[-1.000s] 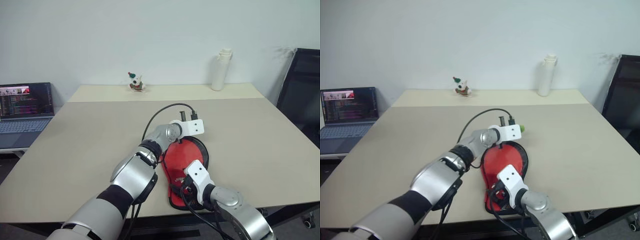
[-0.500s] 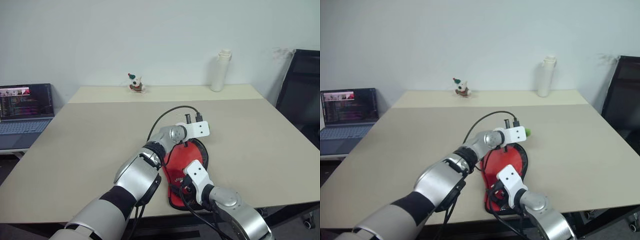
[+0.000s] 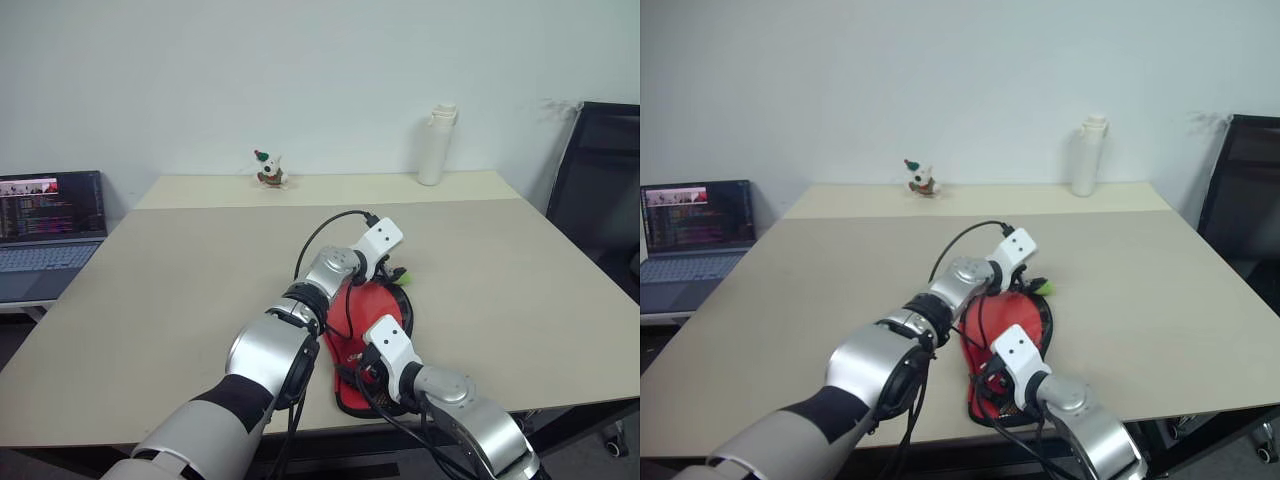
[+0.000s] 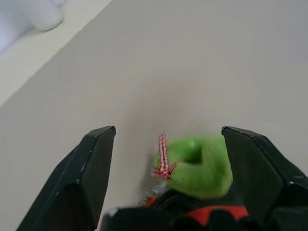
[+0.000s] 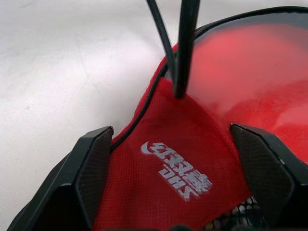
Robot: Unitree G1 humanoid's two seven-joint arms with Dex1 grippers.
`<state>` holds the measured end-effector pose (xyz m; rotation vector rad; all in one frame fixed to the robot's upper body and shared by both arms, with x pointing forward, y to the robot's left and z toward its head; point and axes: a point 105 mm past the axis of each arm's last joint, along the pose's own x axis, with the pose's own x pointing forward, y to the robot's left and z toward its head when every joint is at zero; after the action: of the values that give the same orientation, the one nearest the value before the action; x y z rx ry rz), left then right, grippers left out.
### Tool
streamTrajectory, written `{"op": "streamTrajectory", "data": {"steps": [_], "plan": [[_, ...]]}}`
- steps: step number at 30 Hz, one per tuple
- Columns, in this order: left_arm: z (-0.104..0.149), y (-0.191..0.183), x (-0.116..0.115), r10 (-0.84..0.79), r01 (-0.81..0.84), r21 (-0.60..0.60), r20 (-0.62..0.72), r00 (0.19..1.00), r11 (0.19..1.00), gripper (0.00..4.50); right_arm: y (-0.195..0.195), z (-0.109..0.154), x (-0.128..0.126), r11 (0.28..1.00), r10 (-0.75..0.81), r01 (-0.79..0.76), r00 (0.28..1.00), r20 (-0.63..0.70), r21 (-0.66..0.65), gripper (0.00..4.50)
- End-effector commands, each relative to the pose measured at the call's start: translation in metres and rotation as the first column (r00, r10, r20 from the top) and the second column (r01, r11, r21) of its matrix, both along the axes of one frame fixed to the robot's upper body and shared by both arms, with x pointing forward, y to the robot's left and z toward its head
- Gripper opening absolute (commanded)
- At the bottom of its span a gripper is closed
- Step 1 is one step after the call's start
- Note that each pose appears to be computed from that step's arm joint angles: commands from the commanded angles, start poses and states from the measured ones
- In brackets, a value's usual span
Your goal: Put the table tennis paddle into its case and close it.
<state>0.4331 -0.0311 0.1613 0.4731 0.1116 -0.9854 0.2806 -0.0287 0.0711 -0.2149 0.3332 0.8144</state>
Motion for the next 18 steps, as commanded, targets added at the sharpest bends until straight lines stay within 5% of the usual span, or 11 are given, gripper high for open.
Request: {"op": "streamTrajectory", "data": {"steps": [1, 12, 18], "plan": [[0.038, -0.007, -0.005, -0.115, 0.119, -0.058, 0.081, 0.990, 0.991, 3.68, -0.014, -0.022, -0.004, 0.999, -0.022, 0.018, 0.990, -0.138, -0.027, 4.23], [0.051, 0.068, 0.010, -0.032, 0.045, -0.155, 0.089, 0.995, 0.987, 3.68, -0.035, 0.060, -0.018, 0.983, 0.084, -0.069, 0.993, -0.079, 0.170, 4.23], [0.016, 0.087, -0.007, -0.159, 0.158, -0.084, -0.001, 0.987, 0.984, 3.68, -0.076, 0.098, 0.000, 0.986, 0.031, -0.032, 0.999, 0.015, 0.163, 4.23]]}}
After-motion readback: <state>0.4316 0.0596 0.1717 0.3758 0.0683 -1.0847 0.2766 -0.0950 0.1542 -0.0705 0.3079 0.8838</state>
